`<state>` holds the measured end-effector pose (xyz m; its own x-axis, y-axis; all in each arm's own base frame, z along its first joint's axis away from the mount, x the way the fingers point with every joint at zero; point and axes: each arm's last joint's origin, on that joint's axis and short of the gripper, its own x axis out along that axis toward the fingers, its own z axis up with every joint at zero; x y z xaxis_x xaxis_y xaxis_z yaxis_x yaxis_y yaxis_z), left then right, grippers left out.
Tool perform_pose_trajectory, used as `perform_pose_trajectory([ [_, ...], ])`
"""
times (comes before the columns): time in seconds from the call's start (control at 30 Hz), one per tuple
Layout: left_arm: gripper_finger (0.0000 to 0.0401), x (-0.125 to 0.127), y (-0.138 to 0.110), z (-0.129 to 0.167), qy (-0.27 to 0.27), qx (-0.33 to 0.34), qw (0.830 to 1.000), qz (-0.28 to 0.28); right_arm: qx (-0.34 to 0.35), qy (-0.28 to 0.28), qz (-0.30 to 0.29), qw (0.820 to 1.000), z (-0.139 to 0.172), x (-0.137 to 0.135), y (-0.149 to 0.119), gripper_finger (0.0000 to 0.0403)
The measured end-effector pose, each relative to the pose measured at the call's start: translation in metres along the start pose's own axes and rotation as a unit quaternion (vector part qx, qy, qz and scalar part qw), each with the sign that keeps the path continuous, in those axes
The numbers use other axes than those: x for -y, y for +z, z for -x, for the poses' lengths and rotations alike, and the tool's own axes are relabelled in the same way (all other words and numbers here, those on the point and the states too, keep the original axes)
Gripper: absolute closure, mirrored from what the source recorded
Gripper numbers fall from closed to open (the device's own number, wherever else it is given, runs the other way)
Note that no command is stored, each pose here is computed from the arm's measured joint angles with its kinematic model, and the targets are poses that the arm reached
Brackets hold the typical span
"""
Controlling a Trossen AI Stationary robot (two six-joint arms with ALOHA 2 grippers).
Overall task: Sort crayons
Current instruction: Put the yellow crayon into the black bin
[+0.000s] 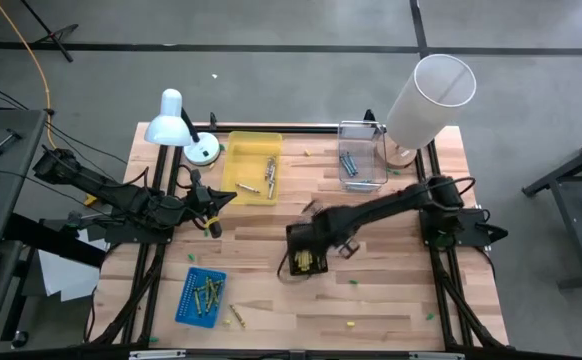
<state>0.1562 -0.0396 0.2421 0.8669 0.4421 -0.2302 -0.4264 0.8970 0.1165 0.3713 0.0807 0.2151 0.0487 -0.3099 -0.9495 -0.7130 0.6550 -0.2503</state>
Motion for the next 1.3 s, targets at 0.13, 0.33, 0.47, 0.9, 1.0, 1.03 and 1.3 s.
perform_pose_trajectory([
  [0.13,0.0401,0.0,0.0,0.0,0.0,0.0,1.0,0.0,-0.053,0.034,-0.134,0.989,0.014,0.002,-0.042,0.0222],
  [0.33,0.0401,0.0,0.0,0.0,-0.002,0.0,1.0,0.004,0.023,-0.025,-0.261,0.965,0.042,-0.025,-0.099,0.0222],
  [0.47,0.0401,0.0,0.0,0.0,-0.004,0.0,1.0,0.005,0.114,-0.08,-0.369,0.919,0.046,-0.054,-0.133,0.0222],
  [0.9,0.0401,0.0,0.001,0.0,-0.004,0.003,1.0,0.007,0.59,-0.084,-0.503,0.626,0.021,-0.078,-0.138,0.0222],
  [1.0,0.0401,0.001,0.001,0.0,-0.007,0.003,1.0,0.003,0.628,-0.132,-0.457,0.616,0.018,-0.078,-0.136,0.0222],
  [1.03,0.0401,0.001,0.001,0.0,-0.012,0.002,1.0,0.002,0.634,-0.149,-0.442,0.617,0.017,-0.078,-0.136,0.0222],
  [1.3,0.0401,0.001,0.001,0.0,-0.021,0.001,1.0,-0.013,0.627,-0.197,-0.427,0.621,0.014,-0.078,-0.136,0.0222],
])
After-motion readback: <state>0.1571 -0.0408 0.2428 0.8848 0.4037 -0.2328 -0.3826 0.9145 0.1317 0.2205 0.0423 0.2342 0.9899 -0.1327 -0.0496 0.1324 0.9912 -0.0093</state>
